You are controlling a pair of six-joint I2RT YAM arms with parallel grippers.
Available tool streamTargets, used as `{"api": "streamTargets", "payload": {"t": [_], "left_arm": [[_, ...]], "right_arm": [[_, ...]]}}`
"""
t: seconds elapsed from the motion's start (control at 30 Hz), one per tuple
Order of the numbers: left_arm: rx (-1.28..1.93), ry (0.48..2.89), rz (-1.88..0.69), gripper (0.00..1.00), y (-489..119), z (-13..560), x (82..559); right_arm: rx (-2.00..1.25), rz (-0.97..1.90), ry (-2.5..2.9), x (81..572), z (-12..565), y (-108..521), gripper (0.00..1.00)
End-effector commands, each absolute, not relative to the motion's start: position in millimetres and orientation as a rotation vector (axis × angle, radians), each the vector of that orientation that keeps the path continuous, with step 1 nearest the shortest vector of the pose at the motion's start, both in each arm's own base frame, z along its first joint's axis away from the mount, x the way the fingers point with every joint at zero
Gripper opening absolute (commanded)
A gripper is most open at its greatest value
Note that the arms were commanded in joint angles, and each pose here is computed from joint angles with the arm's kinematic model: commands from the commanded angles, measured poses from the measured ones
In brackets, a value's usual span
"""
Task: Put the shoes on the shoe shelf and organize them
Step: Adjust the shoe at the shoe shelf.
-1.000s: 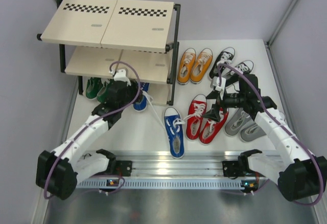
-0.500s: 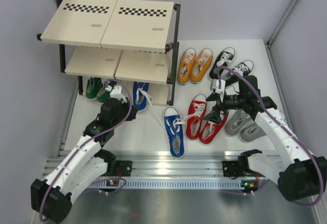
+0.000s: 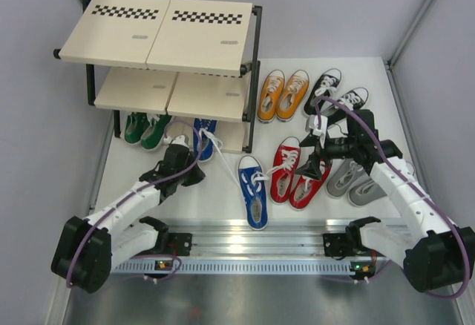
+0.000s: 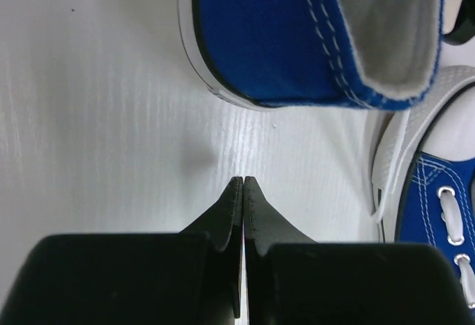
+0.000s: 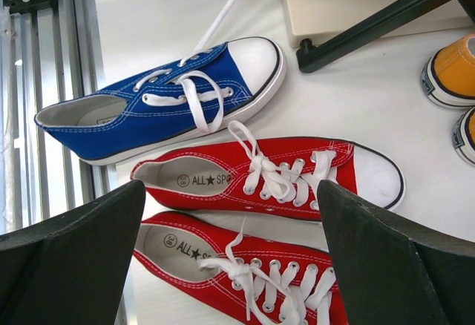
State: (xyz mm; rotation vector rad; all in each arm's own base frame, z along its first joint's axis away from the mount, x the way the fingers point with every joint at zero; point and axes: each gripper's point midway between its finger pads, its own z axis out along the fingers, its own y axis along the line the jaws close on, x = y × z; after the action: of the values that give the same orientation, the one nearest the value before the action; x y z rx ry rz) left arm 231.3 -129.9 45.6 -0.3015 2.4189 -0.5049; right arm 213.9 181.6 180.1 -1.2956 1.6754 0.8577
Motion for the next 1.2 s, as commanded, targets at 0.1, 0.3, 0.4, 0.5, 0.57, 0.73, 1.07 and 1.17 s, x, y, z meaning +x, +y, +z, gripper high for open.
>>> {"api": "streamTargets", "payload": {"t": [0.1,0.3,0.4,0.5,0.57,0.73,1.07,1.17], "left_arm": [[-0.371,2.236,-0.447,0.00,-123.0,68.0,274.2],[-0.389,2.206,-0.416,0.00,-125.3,71.5,297.3],[-0.396,2.204,-0.407,0.00,-127.5,72.3,305.7],[-0.424,2.174,-0.379,0.01,-123.3,77.0,313.8],[-0.438,2.154,-0.361,0.01,-120.5,80.5,318.1],[-0.474,2.105,-0.324,0.02,-112.2,91.1,327.8],[-0.420,2.155,-0.357,0.09,-124.4,81.6,331.7],[-0.423,2.161,-0.357,0.19,-122.6,82.2,326.3]], "right_arm": [[-1.303,0.853,1.621,217.9,188.0,182.4,1.00],[-1.301,0.849,1.621,217.6,187.8,181.8,1.00],[-1.298,0.846,1.624,218.0,187.8,180.9,0.99],[-1.299,0.848,1.623,217.8,187.9,181.0,1.00],[-1.297,0.847,1.626,218.3,187.0,180.3,0.99],[-1.299,0.847,1.622,218.2,187.7,180.8,0.99],[-1.296,0.843,1.629,218.4,186.3,179.3,1.00],[-1.300,0.833,1.631,218.7,185.8,178.3,0.99]]}}
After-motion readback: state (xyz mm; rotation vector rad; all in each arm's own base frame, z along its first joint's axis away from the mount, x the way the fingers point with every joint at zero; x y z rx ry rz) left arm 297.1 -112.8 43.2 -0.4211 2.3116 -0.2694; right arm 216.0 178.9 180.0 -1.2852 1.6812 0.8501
